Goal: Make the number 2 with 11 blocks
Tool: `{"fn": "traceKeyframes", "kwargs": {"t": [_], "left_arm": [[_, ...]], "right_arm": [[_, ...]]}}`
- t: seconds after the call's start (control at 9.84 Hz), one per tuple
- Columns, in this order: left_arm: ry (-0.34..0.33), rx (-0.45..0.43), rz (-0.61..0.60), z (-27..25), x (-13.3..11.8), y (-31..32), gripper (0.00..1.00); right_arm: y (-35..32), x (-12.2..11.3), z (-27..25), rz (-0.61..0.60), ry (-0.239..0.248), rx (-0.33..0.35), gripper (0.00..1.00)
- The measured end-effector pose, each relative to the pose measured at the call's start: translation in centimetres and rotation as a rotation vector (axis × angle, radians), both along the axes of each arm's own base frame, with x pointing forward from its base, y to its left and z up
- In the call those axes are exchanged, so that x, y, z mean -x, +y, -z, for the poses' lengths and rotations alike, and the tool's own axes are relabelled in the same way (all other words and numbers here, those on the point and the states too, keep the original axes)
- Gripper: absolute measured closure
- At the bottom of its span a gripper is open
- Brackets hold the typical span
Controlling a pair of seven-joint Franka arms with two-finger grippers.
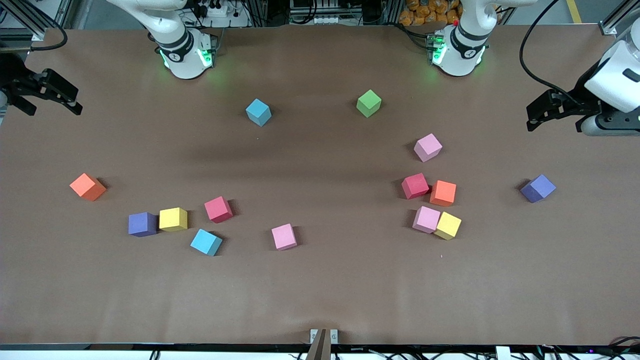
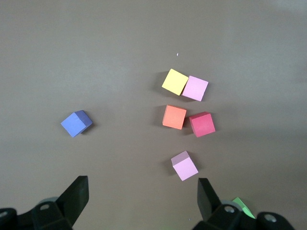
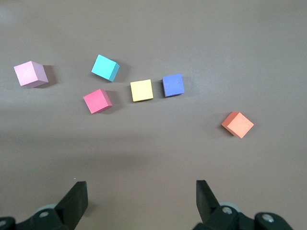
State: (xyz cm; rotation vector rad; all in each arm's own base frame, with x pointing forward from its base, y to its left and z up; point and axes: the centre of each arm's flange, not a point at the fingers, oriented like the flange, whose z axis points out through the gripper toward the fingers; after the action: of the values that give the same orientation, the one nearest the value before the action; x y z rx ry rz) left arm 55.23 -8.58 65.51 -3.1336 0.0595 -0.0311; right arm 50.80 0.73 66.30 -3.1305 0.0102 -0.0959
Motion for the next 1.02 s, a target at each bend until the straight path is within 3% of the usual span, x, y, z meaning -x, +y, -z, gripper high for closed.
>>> {"fn": "traceKeyframes", "kwargs": {"t": [0.61,0.81,1.02], "left_arm": [[0.047,0.000,0.014,1.4,0.3,-0.7,0.00],[0.098,-0.006,0.080,5.6,0.8,-4.9,0.00],[0.153,-0.015,0.048,10.2,2.4,-9.8,0.00]], "right_arm": [[0.2,0.0,0.1,-0.004,0.003,0.000,0.00],[0.5,0.0,0.5,-0.009,0.009,0.000,0.00],[1.2,-0.6,2.5,-0.024,0.019,-0.001,0.00]]}}
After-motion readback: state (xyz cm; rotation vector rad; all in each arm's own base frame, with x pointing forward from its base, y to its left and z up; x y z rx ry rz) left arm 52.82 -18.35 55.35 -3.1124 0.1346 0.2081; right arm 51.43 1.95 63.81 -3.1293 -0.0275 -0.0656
